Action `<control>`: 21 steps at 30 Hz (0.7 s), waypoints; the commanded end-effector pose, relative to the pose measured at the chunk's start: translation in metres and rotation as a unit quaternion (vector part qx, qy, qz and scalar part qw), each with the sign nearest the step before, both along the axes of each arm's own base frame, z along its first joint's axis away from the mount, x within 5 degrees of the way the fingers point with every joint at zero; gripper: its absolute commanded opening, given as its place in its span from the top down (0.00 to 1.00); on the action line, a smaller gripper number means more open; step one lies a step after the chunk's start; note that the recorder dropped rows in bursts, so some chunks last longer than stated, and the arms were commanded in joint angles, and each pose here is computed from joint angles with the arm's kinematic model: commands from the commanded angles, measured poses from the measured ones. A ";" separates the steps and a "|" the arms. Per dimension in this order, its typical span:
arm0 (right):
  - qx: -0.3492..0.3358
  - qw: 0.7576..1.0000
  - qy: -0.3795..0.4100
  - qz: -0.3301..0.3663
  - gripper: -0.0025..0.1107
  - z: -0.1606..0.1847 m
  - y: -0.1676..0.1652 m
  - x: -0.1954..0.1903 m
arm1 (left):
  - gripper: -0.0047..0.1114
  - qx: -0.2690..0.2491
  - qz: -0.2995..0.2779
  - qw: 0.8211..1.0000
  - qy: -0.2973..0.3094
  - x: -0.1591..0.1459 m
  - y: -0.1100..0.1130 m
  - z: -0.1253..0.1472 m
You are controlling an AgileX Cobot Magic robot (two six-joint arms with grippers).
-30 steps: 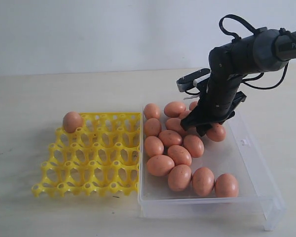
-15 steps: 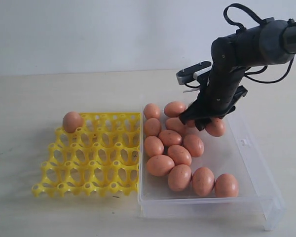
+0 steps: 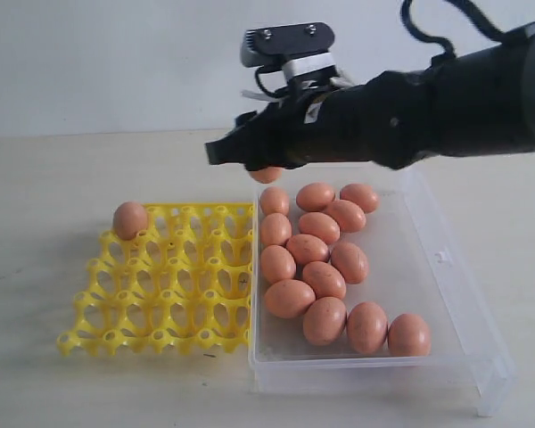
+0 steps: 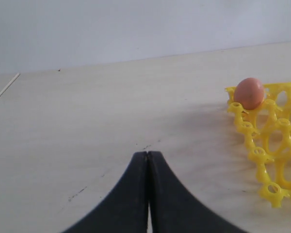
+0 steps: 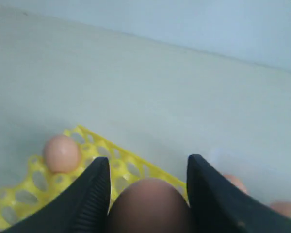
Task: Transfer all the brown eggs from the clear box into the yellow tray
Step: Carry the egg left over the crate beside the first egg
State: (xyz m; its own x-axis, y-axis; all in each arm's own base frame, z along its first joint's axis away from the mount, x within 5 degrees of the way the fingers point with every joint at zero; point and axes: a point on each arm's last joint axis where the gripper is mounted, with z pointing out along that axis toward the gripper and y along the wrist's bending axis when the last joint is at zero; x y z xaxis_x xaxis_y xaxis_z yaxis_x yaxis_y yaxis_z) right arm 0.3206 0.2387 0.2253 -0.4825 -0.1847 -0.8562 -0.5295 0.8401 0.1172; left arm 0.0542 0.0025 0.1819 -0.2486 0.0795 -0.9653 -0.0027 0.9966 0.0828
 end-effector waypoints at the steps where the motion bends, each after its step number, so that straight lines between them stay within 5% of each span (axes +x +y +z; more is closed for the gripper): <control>1: 0.057 0.993 -0.094 0.031 0.98 -0.006 0.040 -0.012 | 0.96 -0.004 0.001 1.000 -0.010 0.000 0.000 0.003; 21: 0.058 0.992 -0.107 0.045 0.98 -0.084 0.107 0.032 | 0.96 -0.004 0.001 1.000 -0.010 0.000 0.000 0.003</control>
